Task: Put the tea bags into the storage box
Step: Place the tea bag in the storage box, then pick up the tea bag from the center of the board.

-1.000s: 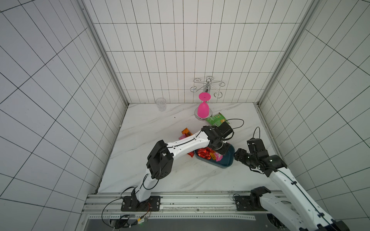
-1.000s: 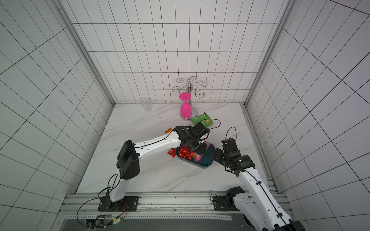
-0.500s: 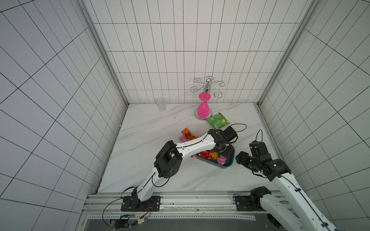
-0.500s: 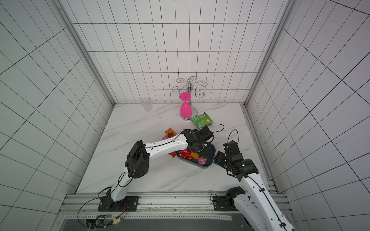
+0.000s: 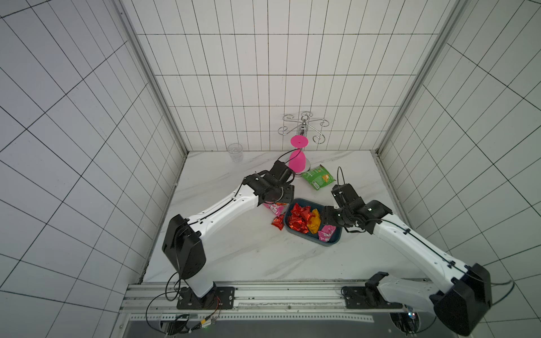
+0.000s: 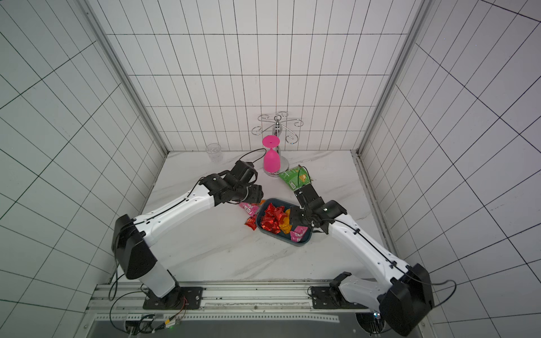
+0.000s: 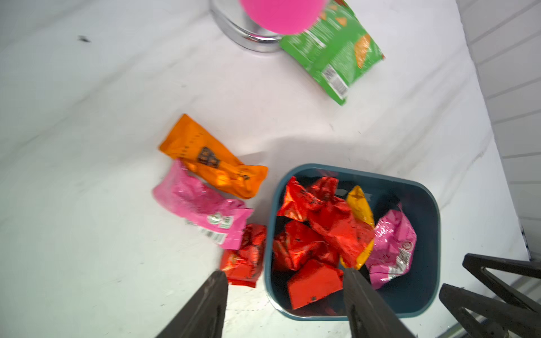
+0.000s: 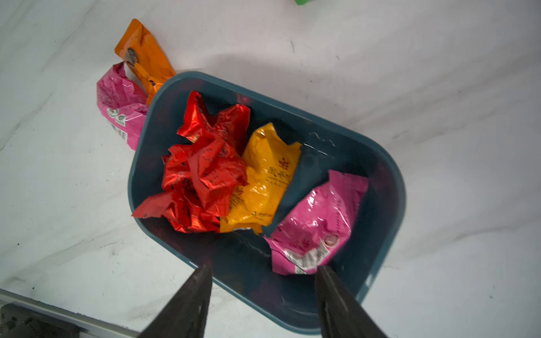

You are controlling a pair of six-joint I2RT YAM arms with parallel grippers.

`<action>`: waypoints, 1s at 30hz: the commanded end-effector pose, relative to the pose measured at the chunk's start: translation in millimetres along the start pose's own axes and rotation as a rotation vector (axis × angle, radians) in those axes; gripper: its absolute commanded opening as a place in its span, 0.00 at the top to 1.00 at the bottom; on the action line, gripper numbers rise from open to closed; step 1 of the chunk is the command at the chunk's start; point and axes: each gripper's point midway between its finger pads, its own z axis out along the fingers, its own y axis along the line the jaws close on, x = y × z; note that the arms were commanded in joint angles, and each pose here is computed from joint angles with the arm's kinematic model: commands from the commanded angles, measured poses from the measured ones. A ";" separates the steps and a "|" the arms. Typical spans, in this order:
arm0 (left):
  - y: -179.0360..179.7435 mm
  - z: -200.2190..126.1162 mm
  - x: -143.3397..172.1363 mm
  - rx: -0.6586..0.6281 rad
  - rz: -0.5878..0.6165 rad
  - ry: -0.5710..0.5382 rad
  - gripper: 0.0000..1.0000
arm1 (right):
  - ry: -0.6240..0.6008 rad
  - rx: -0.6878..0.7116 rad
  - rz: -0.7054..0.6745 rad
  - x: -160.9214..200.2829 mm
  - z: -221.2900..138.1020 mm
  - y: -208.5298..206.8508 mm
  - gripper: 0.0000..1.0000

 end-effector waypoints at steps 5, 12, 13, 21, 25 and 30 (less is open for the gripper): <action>113.4 -16.3 17.7 -0.142 -0.276 -0.014 0.33 | -0.002 -0.096 -0.224 -46.9 31.7 81.0 0.40; 164.2 -18.9 50.1 -0.157 -0.418 0.043 0.33 | 0.026 -0.163 -0.343 -76.8 68.9 135.9 0.37; 168.8 -18.2 53.4 -0.160 -0.428 0.052 0.33 | 0.031 -0.170 -0.354 -78.9 74.3 141.5 0.36; 188.6 -31.4 62.2 -0.175 -0.443 0.059 0.33 | 0.114 -0.199 -0.426 -76.5 127.5 179.9 0.35; 196.3 -39.6 68.1 -0.190 -0.442 0.052 0.33 | 0.159 -0.178 -0.488 -62.3 143.9 192.6 0.34; 199.5 -42.5 76.7 -0.182 -0.457 0.056 0.33 | 0.167 -0.040 -0.522 -56.5 162.5 176.7 0.34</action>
